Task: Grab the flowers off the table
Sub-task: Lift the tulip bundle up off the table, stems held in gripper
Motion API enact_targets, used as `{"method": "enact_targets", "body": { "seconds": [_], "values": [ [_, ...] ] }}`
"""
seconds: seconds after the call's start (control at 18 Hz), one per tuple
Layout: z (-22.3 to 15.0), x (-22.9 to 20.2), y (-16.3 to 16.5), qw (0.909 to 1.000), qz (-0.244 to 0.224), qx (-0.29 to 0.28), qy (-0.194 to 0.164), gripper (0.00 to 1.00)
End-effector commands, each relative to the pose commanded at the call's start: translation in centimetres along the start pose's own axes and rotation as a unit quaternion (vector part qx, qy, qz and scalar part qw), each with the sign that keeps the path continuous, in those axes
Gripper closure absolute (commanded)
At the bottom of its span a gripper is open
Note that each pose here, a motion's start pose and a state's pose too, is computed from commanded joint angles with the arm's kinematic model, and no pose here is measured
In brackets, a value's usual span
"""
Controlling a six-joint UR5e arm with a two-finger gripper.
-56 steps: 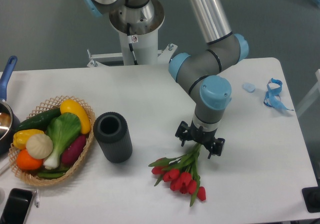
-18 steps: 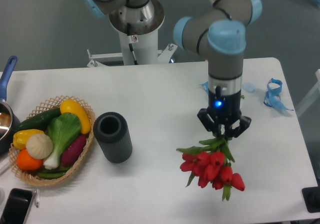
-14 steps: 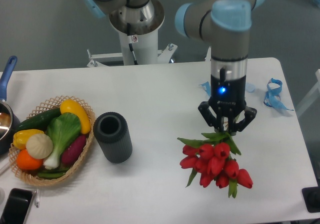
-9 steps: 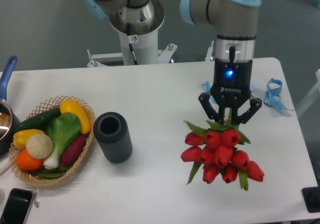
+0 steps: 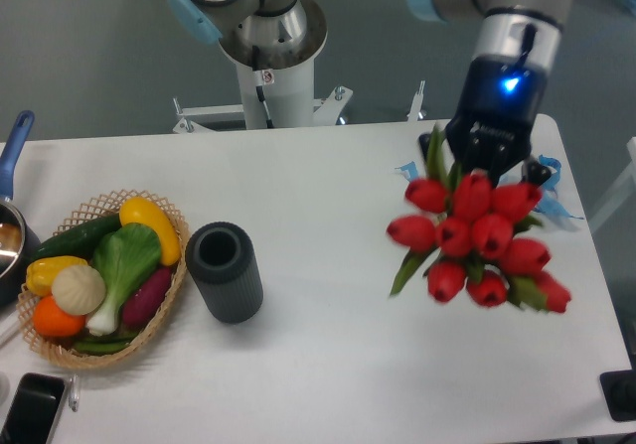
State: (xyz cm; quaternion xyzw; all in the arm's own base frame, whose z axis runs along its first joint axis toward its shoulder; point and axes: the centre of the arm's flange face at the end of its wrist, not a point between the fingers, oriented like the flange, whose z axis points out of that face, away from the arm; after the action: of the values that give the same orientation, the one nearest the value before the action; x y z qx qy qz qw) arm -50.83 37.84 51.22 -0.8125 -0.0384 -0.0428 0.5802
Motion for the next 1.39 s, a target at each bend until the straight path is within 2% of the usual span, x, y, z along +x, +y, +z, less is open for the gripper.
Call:
{"method": "enact_targets", "body": {
  "seconds": [0.33, 1.39],
  "values": [
    [1.3, -0.1, 1.2, 0.9999, 0.004, -0.005, 0.010, 0.74],
    [1.8, -0.4, 1.8, 0.9997, 0.019, -0.008, 0.012, 0.74]
  ]
}}
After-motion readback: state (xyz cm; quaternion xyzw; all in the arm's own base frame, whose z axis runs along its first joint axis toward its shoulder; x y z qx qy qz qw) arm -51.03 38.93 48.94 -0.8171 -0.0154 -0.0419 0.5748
